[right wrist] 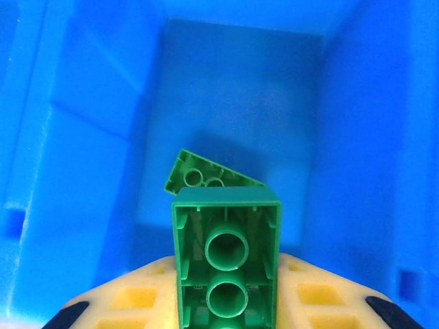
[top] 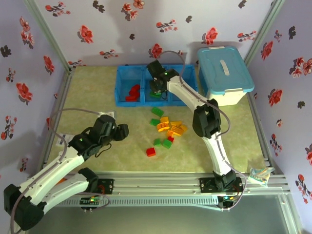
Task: Sort the legos into containers by color
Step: Place the lego in the container, then pick up the lego from the center of the table.
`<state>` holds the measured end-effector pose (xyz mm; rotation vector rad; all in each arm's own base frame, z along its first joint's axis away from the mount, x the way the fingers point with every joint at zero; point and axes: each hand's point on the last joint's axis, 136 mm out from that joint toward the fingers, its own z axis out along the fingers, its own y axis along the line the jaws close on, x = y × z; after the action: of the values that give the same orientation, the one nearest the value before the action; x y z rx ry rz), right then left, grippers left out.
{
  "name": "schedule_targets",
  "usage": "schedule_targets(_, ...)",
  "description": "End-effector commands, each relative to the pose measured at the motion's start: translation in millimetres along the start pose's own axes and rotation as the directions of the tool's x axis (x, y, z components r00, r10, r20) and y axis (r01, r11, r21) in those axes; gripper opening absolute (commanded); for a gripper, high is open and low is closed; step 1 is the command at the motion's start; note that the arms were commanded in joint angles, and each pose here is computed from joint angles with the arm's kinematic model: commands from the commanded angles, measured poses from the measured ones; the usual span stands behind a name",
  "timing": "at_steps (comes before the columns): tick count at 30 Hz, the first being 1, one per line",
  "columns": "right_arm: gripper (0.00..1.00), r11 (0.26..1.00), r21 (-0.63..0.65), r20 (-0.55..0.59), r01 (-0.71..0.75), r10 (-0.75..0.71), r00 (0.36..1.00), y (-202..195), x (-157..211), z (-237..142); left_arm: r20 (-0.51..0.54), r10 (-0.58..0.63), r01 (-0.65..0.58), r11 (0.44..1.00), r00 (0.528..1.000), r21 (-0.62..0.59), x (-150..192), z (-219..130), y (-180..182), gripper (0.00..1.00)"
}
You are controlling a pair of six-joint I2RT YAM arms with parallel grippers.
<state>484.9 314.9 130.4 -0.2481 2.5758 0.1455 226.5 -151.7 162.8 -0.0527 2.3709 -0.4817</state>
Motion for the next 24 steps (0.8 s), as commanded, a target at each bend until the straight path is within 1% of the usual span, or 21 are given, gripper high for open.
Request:
schedule_targets(1,0.32,1.000,0.013,-0.001,0.020,-0.020,1.000,-2,-9,-4,-0.001,0.026,-0.026,0.999,1.000,0.031,1,2,-9,0.58)
schedule_targets(3,0.46,1.000,0.019,0.008,0.015,-0.015,1.000,-2,-13,-5,-0.006,0.033,-0.033,0.999,0.999,0.039,2,2,-13,0.58)
schedule_targets(4,0.57,1.000,0.014,0.012,0.013,-0.013,1.000,-2,-14,-7,-0.004,0.036,-0.036,0.998,0.999,0.045,2,2,-15,0.58)
schedule_targets(5,0.62,1.000,0.010,0.016,0.008,-0.008,1.000,-2,-16,-10,-0.007,0.043,-0.042,0.998,0.999,0.051,3,3,-17,0.58)
schedule_targets(8,0.65,1.000,-0.002,0.021,0.003,-0.003,1.000,-1,-16,-22,-0.008,0.059,-0.058,0.997,0.998,0.060,3,4,-23,0.58)
schedule_targets(12,0.66,1.000,-0.026,0.051,-0.002,0.003,0.999,-2,-13,-45,-0.027,0.091,-0.089,0.994,0.996,0.064,5,10,-30,0.59)
schedule_targets(15,0.65,0.999,-0.048,0.084,-0.017,0.021,0.996,-6,-7,-64,-0.052,0.125,-0.121,0.990,0.991,0.073,7,17,-40,0.61)
schedule_targets(19,0.66,0.997,-0.071,0.131,-0.038,0.047,0.990,-16,4,-92,-0.094,0.167,-0.159,0.984,0.982,0.084,8,31,-55,0.64)
schedule_targets(24,0.70,0.994,-0.090,0.154,-0.058,0.072,0.986,-29,27,-111,-0.127,0.190,-0.180,0.980,0.974,0.088,5,54,-73,0.66)
